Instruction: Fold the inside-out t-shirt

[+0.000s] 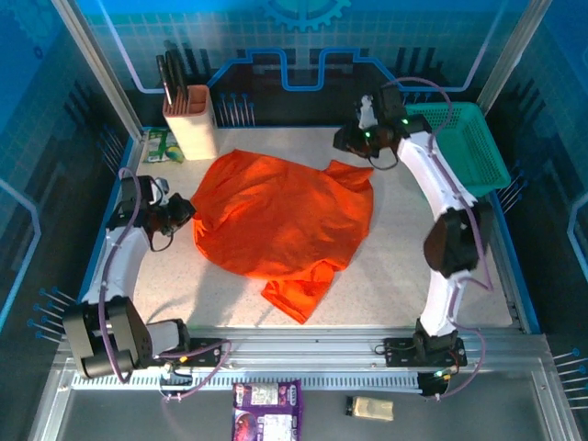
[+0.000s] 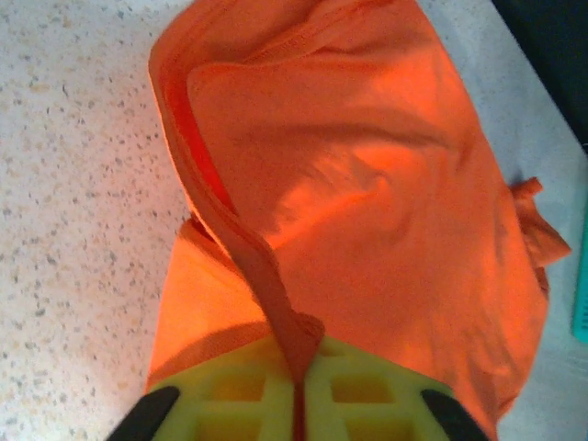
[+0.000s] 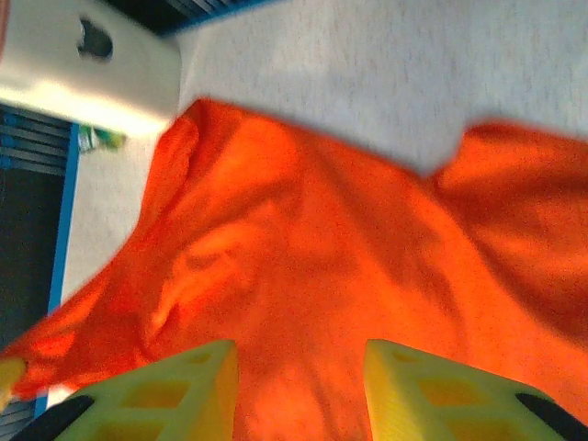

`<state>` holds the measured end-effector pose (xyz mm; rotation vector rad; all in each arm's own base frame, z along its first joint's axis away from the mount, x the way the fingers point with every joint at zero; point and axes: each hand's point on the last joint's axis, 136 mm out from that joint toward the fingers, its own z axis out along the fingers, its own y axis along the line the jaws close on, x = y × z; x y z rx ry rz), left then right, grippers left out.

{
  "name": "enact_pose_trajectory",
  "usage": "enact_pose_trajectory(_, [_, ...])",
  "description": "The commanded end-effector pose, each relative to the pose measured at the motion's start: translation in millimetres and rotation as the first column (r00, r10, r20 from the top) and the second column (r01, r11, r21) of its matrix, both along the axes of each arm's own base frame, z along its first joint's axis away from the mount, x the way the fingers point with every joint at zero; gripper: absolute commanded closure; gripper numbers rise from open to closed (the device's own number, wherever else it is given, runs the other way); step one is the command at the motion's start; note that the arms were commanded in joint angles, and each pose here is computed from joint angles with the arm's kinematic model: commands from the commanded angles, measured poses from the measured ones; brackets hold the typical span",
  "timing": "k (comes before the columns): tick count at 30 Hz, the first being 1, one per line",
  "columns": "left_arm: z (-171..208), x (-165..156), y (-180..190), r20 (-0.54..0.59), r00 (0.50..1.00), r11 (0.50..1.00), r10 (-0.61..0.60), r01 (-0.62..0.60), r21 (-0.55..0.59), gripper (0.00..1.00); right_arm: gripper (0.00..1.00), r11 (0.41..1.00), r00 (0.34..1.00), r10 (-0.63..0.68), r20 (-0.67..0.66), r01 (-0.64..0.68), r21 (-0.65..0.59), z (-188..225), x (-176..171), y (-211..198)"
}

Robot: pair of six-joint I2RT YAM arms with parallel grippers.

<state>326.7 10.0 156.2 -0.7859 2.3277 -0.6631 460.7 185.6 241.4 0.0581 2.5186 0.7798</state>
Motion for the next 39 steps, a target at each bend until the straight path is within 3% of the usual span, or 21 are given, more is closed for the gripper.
enact_pose_trajectory(1, [5, -23, -8, -0.008, 1.000, 0.999, 0.013, -0.013, -0.036, 0.78, 0.58, 0.999, 0.998, 0.038, -0.057, -0.039, -0.006, -21, -51, 8])
enact_pose_trajectory(4, [18, -33, -2, 0.016, 0.999, 0.999, 0.051, -0.051, 0.006, 0.73, 0.57, 0.995, 0.984, 0.096, -0.151, -0.099, -0.013, -54, -100, 25])
enact_pose_trajectory(8, [36, -41, 12, 0.054, 0.992, 0.989, 0.112, -0.117, 0.087, 0.53, 0.55, 0.983, 0.946, 0.180, -0.268, -0.184, 0.009, -95, -161, 54])
enact_pose_trajectory(12, [54, -34, 7, 0.109, 0.991, 0.993, 0.072, -0.082, 0.084, 0.51, 0.51, 0.962, 0.904, 0.267, -0.334, -0.271, 0.035, -125, -202, 89])
enact_pose_trajectory(15, [48, -24, -12, 0.088, 0.996, 0.999, -0.008, 0.004, 0.045, 0.53, 0.45, 0.948, 0.875, 0.308, -0.374, -0.314, 0.047, -149, -214, 110])
enact_pose_trajectory(20, [23, -13, -45, 0.022, 0.993, 0.993, -0.117, 0.117, 0.022, 0.56, 0.37, 0.953, 0.862, 0.260, -0.435, -0.301, -0.028, -191, -205, 99])
enact_pose_trajectory(27, [9, -15, -54, -0.016, 0.987, 0.987, -0.161, 0.161, 0.023, 0.56, 0.27, 0.978, 0.868, 0.083, -0.490, -0.165, -0.126, -219, -169, 6])
enact_pose_trajectory(31, [3, -20, -57, -0.033, 0.980, 0.980, -0.196, 0.197, 0.028, 0.56, 0.27, 0.990, 0.882, -0.054, -0.468, -0.015, -0.143, -210, -137, -55])
enact_pose_trajectory(35, [-12, -30, -61, -0.076, 0.972, 0.974, -0.223, 0.225, 0.018, 0.57, 0.27, 0.940, 0.903, -0.241, -0.354, 0.127, -0.315, -179, -117, -121])
enact_pose_trajectory(39, [-33, -39, -77, -0.158, 0.945, 0.955, -0.288, 0.295, 0.023, 0.60, 0.26, 0.941, 0.936, -0.231, -0.266, 0.146, -0.304, -139, -117, -116])
